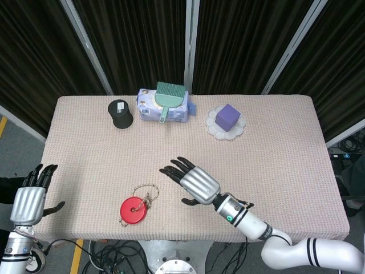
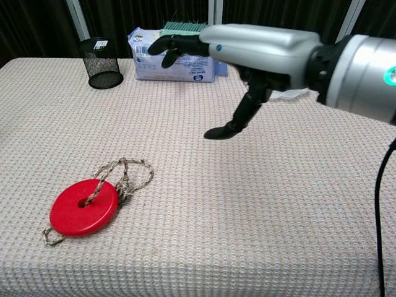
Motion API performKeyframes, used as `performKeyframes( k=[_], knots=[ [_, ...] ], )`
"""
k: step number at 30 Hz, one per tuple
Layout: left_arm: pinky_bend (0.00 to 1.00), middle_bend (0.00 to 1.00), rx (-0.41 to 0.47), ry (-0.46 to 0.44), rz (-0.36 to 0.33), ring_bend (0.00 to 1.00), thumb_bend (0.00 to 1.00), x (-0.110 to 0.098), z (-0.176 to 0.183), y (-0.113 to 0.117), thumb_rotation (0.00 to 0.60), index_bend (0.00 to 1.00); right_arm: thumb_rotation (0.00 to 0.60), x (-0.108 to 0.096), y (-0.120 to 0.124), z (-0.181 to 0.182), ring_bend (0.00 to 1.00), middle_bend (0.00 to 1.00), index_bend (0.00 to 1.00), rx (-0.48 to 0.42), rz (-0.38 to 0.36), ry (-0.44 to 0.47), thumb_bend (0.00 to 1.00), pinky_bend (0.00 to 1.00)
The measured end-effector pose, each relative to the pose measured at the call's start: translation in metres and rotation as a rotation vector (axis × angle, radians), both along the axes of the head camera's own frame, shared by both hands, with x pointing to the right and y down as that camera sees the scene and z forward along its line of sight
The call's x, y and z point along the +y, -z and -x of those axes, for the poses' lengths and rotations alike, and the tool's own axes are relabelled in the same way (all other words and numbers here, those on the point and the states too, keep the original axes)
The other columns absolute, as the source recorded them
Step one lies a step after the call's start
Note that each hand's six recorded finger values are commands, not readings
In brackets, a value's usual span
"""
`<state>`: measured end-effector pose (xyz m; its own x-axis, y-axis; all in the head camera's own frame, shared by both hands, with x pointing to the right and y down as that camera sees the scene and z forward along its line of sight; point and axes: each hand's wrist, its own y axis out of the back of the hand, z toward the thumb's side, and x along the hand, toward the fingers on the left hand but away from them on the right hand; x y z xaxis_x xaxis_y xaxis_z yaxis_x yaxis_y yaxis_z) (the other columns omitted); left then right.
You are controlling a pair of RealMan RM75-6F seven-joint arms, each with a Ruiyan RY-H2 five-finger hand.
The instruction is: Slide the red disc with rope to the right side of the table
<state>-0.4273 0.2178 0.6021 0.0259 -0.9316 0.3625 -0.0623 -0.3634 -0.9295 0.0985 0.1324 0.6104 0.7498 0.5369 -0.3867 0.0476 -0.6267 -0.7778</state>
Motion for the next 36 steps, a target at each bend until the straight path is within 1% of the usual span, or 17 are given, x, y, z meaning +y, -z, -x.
performKeyframes(
  k=[5, 11, 16, 23, 26, 30, 36],
  knots=[
    [0.14, 0.10, -0.005, 0.006, 0.001, 0.05, 0.00, 0.002, 0.005, 0.000, 0.600, 0.09, 0.600, 0.000, -0.019, 0.033, 0.00, 0.14, 0.00, 0.021, 0.036, 0.043, 0.12, 0.00],
    [0.14, 0.10, -0.008, 0.014, 0.009, 0.05, 0.00, 0.005, 0.009, -0.003, 0.600, 0.09, 0.600, -0.001, -0.033, 0.066, 0.00, 0.16, 0.00, 0.038, 0.054, 0.078, 0.13, 0.00],
    [0.14, 0.10, -0.012, 0.018, 0.010, 0.05, 0.00, 0.006, 0.012, -0.004, 0.600, 0.09, 0.600, 0.002, -0.041, 0.084, 0.00, 0.18, 0.00, 0.059, 0.059, 0.100, 0.15, 0.00],
    [0.14, 0.10, -0.012, 0.023, 0.011, 0.05, 0.00, 0.007, 0.016, -0.004, 0.600, 0.09, 0.600, 0.013, -0.055, 0.102, 0.00, 0.19, 0.00, 0.094, 0.071, 0.131, 0.15, 0.00],
    [0.14, 0.10, -0.011, 0.028, 0.010, 0.04, 0.00, 0.008, 0.018, -0.004, 0.600, 0.09, 0.600, 0.017, -0.059, 0.106, 0.00, 0.20, 0.03, 0.104, 0.071, 0.138, 0.16, 0.00],
    [0.14, 0.10, -0.011, 0.032, 0.011, 0.05, 0.00, 0.009, 0.019, -0.005, 0.600, 0.09, 0.600, 0.020, -0.064, 0.110, 0.00, 0.24, 0.09, 0.109, 0.072, 0.139, 0.16, 0.00],
    [0.14, 0.10, -0.011, 0.039, 0.013, 0.05, 0.00, 0.010, 0.021, -0.006, 0.600, 0.09, 0.600, 0.027, -0.069, 0.114, 0.00, 0.29, 0.16, 0.108, 0.082, 0.149, 0.17, 0.00]
  ],
)
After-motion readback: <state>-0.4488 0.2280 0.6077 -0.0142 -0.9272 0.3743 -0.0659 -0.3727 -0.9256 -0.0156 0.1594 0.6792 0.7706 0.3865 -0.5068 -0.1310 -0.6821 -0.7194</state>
